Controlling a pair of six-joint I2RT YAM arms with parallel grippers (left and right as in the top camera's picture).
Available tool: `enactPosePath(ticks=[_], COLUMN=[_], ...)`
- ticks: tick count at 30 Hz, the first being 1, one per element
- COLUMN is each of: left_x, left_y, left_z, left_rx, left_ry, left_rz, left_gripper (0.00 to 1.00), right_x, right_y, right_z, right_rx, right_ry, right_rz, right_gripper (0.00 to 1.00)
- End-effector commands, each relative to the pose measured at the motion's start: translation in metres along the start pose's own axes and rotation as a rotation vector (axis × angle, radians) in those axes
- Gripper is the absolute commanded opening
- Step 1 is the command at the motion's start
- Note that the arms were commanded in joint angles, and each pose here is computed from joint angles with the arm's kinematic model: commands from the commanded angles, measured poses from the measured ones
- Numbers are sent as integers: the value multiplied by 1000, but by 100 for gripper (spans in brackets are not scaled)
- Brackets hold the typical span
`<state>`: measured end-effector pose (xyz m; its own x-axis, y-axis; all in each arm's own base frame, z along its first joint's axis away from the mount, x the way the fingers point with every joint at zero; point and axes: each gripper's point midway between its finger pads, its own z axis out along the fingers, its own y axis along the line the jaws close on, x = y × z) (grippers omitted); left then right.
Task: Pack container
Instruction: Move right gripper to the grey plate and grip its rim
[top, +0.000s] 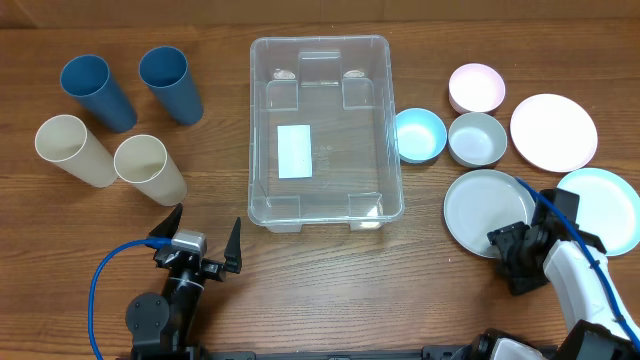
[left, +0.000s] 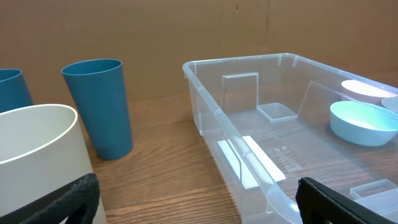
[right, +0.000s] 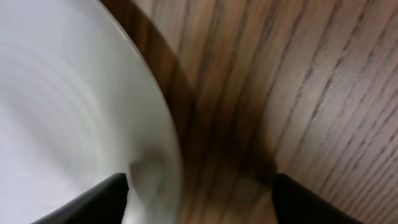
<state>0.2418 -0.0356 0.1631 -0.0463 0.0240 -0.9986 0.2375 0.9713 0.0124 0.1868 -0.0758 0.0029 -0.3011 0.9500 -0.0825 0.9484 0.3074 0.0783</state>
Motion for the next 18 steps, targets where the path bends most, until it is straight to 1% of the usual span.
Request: enactPosePath(ticks=[1,2,3,5,9,10,18], left_x=[0,0,0,0,0,0,0], left_y=[2,2,2,2,2,2,2], left_z=[0,0,0,0,0,0,0], left_rx=[-7,-7,-7,-7,-7,-7,-7], left_ry=[-4,-4,-4,-4,-4,-4,-4], left_rz=[-12,-12,-12,-12,-12,-12,-12], left_gripper=[100,100,100,100,100,100,100], right_x=[-4,-4,-5,-6,-7,-7,-12], right_y=[-1,-1,0,1,2,2,4], right_z=[0,0,0,0,0,0,-4], right_rx=[-3,-5,-7,-12,-15,-14,-13], right_ry=[-24,-26,-28,-31,-35,-36,-53], right_rz=[8,8,8,8,8,8,-24], right_gripper=[56,48,36,22,10,4,4])
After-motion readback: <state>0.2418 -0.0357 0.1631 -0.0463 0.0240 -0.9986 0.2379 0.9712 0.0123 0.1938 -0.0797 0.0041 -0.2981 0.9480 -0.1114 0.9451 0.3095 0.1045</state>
